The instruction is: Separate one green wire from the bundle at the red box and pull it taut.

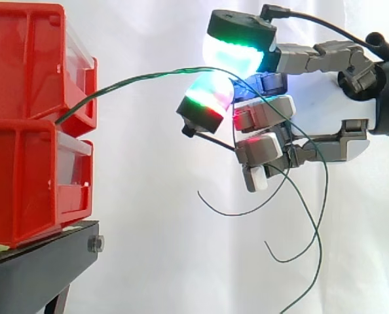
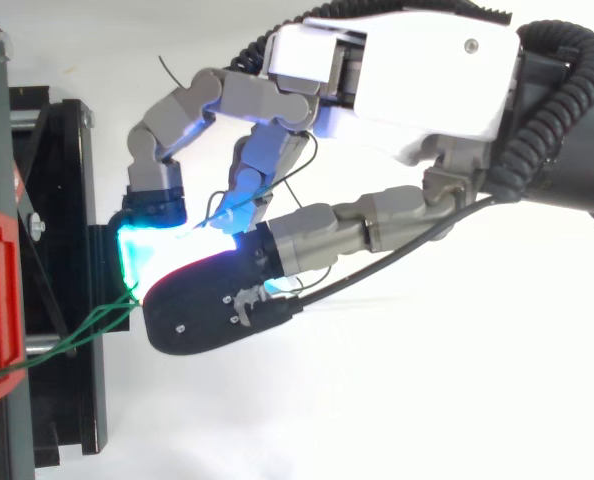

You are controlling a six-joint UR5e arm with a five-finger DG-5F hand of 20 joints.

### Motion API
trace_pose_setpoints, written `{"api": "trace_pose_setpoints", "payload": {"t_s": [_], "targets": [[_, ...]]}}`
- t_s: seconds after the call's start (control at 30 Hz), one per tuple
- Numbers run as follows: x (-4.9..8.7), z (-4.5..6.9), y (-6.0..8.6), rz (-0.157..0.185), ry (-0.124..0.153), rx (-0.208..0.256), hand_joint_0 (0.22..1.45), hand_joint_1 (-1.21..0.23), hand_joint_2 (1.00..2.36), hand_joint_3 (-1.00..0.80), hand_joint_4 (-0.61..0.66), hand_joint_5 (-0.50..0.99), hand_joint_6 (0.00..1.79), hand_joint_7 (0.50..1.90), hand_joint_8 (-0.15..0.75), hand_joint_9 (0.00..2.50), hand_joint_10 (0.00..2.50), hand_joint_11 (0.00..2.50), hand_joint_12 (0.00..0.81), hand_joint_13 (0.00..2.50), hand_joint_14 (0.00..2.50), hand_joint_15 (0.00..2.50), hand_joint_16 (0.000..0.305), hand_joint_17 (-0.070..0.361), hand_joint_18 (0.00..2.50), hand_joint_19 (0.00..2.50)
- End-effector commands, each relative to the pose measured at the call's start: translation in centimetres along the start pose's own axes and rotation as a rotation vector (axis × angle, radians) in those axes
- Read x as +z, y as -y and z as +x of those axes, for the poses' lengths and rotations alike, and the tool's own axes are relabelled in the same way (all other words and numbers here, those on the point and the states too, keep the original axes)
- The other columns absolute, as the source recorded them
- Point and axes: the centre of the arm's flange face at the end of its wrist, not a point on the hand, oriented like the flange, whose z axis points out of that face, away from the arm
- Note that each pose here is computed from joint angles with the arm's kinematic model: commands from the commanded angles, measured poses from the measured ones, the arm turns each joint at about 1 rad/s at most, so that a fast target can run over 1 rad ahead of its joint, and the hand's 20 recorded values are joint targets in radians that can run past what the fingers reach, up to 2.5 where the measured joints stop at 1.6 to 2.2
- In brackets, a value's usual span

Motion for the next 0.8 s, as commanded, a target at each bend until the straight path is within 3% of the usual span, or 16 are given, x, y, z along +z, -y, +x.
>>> {"api": "trace_pose_setpoints", "payload": {"t_s": [0.0, 0.07, 0.13, 0.27, 0.4, 0.5, 0.6, 0.77], "targets": [[-0.02, -0.02, -0.08, -0.001, 0.0, 0.0, 0.64, -0.78, 1.02, -0.16, 0.07, -0.2, 0.94, 0.97, 0.251, 1.25, 0.01, 1.62, 0.401, 1.07, 0.03, 1.02, 0.057, 0.127, 0.85, 0.81], [0.01, 0.02, 0.03, 0.0, 0.0, 0.0, 0.62, -0.79, 1.02, -0.28, 0.11, -0.21, 0.94, 0.94, 0.255, 1.24, 0.0, 1.6, 0.398, 1.07, 0.03, 1.03, 0.056, 0.126, 0.83, 0.82], [0.0, -0.02, -0.1, -0.003, 0.0, 0.001, 0.57, -0.76, 1.0, -0.5, 0.12, -0.2, 0.94, 0.92, 0.265, 1.25, 0.01, 1.59, 0.404, 1.07, 0.03, 1.03, 0.057, 0.129, 0.84, 0.82], [0.01, -0.02, -0.11, -0.004, 0.001, 0.001, 0.54, -0.52, 1.0, -0.5, 0.11, -0.19, 0.92, 0.96, 0.273, 1.29, 0.01, 1.56, 0.407, 1.07, 0.03, 1.02, 0.058, 0.131, 0.83, 0.8], [0.04, 0.02, 0.0, -0.003, 0.001, -0.007, 0.59, -0.43, 1.0, -0.48, 0.11, -0.18, 0.91, 1.0, 0.257, 1.32, 0.01, 1.58, 0.398, 1.08, 0.03, 1.02, 0.055, 0.124, 0.82, 0.82], [0.09, -0.1, -0.02, -0.007, 0.003, -0.017, 0.61, -0.47, 1.01, -0.38, 0.1, -0.18, 0.91, 1.01, 0.259, 1.33, 0.01, 1.6, 0.401, 1.09, 0.03, 1.03, 0.055, 0.124, 0.82, 0.82], [0.1, 0.02, -0.06, -0.008, 0.002, -0.024, 0.61, -0.64, 1.02, -0.22, 0.12, -0.18, 0.92, 1.06, 0.261, 1.33, 0.01, 1.63, 0.402, 1.09, 0.03, 1.03, 0.056, 0.125, 0.84, 0.81], [0.07, -0.01, -0.17, -0.01, 0.002, -0.023, 0.62, -0.71, 1.03, -0.12, 0.03, -0.18, 0.94, 1.05, 0.266, 1.33, 0.0, 1.66, 0.404, 1.08, 0.03, 1.02, 0.056, 0.125, 0.84, 0.81]]}}
